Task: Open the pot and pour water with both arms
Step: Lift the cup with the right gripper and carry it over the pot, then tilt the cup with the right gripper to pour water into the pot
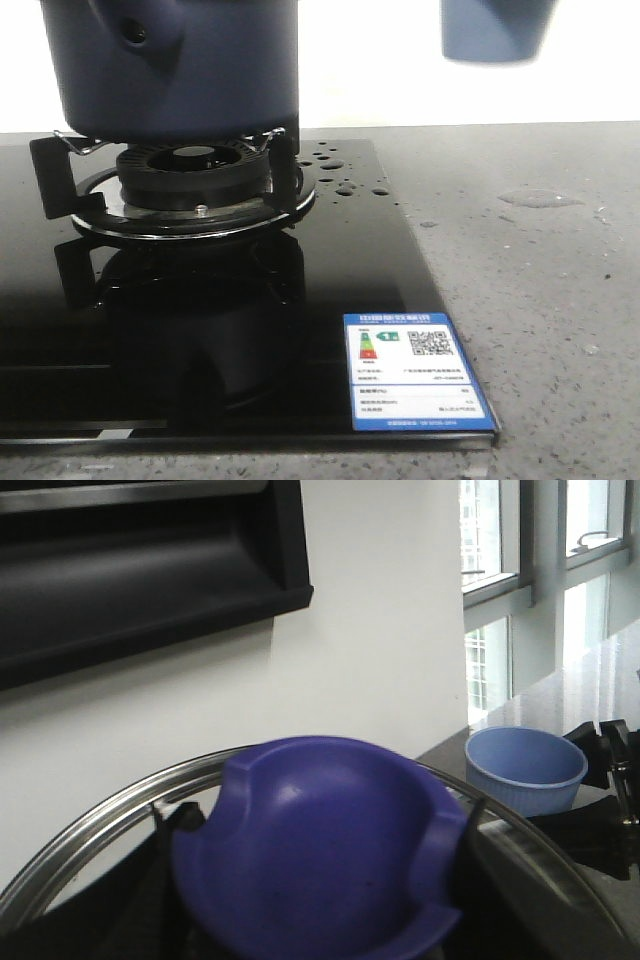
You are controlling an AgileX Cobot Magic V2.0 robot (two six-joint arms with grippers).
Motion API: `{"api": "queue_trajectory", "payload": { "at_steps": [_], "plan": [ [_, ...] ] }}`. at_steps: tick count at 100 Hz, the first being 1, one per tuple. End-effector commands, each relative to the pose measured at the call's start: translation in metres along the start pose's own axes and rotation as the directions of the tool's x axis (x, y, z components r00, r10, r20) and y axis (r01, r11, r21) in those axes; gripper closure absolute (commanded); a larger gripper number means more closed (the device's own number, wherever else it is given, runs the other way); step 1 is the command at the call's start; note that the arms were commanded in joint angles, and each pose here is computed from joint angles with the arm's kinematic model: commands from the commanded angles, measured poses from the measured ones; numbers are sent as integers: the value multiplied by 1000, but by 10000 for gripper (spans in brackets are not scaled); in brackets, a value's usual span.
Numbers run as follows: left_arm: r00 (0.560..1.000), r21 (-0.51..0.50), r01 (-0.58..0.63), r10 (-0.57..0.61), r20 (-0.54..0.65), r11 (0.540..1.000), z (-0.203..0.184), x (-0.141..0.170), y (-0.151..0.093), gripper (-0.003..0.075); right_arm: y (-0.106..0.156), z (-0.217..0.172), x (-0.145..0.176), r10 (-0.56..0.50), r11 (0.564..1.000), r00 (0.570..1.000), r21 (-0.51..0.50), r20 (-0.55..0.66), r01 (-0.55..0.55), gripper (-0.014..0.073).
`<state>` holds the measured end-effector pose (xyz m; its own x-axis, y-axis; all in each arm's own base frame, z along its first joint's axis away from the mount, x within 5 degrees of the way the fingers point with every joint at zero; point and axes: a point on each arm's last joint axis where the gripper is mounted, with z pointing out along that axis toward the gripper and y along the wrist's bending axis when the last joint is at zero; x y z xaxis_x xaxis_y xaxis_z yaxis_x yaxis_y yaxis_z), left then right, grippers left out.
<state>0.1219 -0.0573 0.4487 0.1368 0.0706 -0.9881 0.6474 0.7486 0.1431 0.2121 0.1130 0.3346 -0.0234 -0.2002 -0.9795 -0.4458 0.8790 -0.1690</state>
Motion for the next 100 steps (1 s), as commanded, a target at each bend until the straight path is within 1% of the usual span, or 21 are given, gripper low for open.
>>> {"api": "queue_trajectory", "payload": {
  "at_steps": [1, 7, 20, 33, 40, 47, 52, 60, 61, 75, 79, 81, 82, 87, 91, 94, 96, 100],
  "plan": [
    [992, -37, 42, -37, 123, 998, -10, -21, -4, 488, -7, 0, -47, -45, 999, 990, 18, 133, 43, 139],
    [990, -45, 32, -26, 139, 998, -14, -24, -8, 488, -6, 6, -60, -75, 997, 990, -6, 120, 77, 139],
    [982, -97, 73, -55, 182, 993, -24, -30, -10, 488, -2, 23, -90, -134, 989, 983, -47, 127, 141, 139],
    [979, -126, 71, -45, 199, 990, -30, -33, -13, 488, 12, 44, -108, -185, 976, 972, -91, 144, 199, 139],
    [978, -125, 68, -41, 205, 990, -32, -34, -15, 488, 21, 56, -114, -246, 959, 957, -106, 156, 264, 139],
    [976, -122, 79, -52, 211, 989, -33, -35, -16, 488, 29, 67, -116, -340, 926, 927, -116, 158, 359, 139],
    [975, -122, 78, -51, 214, 989, -35, -36, -17, 488, 35, 74, -116, -430, 886, 888, -112, 162, 450, 139],
    [975, -122, 76, -48, 217, 990, -35, -36, -18, 488, 42, 86, -115, -532, 827, 829, -103, 171, 552, 139],
    [975, -122, 76, -48, 217, 990, -36, -36, -18, 488, 42, 87, -114, -533, 827, 829, -105, 169, 552, 139],
    [974, -122, 69, -41, 225, 990, -38, -37, -21, 488, 47, 103, -110, -639, 748, 748, -80, 182, 659, 139],
    [974, -122, 69, -41, 225, 990, -38, -37, -21, 488, 48, 106, -108, -678, 712, 711, -71, 187, 698, 139],
    [974, -122, 69, -41, 225, 990, -38, -37, -21, 488, 48, 107, -108, -703, 687, 684, -62, 193, 724, 139],
    [974, -122, 69, -41, 225, 990, -38, -37, -21, 488, 48, 108, -107, -704, 687, 684, -64, 191, 724, 139],
    [974, -122, 69, -41, 225, 990, -38, -37, -21, 488, 50, 111, -105, -752, 633, 629, -51, 197, 772, 139],
    [974, -122, 69, -41, 225, 990, -38, -37, -21, 488, 51, 113, -103, -778, 601, 596, -44, 200, 798, 139],
    [974, -122, 69, -41, 225, 990, -38, -37, -21, 488, 51, 114, -102, -804, 565, 560, -36, 201, 824, 139],
    [974, -122, 69, -41, 225, 990, -38, -37, -21, 488, 51, 115, -102, -815, 549, 544, -34, 200, 835, 139],
    [974, -122, 69, -41, 225, 990, -38, -37, -21, 488, 51, 115, -101, -847, 497, 490, -20, 204, 867, 139]
  ]
}}
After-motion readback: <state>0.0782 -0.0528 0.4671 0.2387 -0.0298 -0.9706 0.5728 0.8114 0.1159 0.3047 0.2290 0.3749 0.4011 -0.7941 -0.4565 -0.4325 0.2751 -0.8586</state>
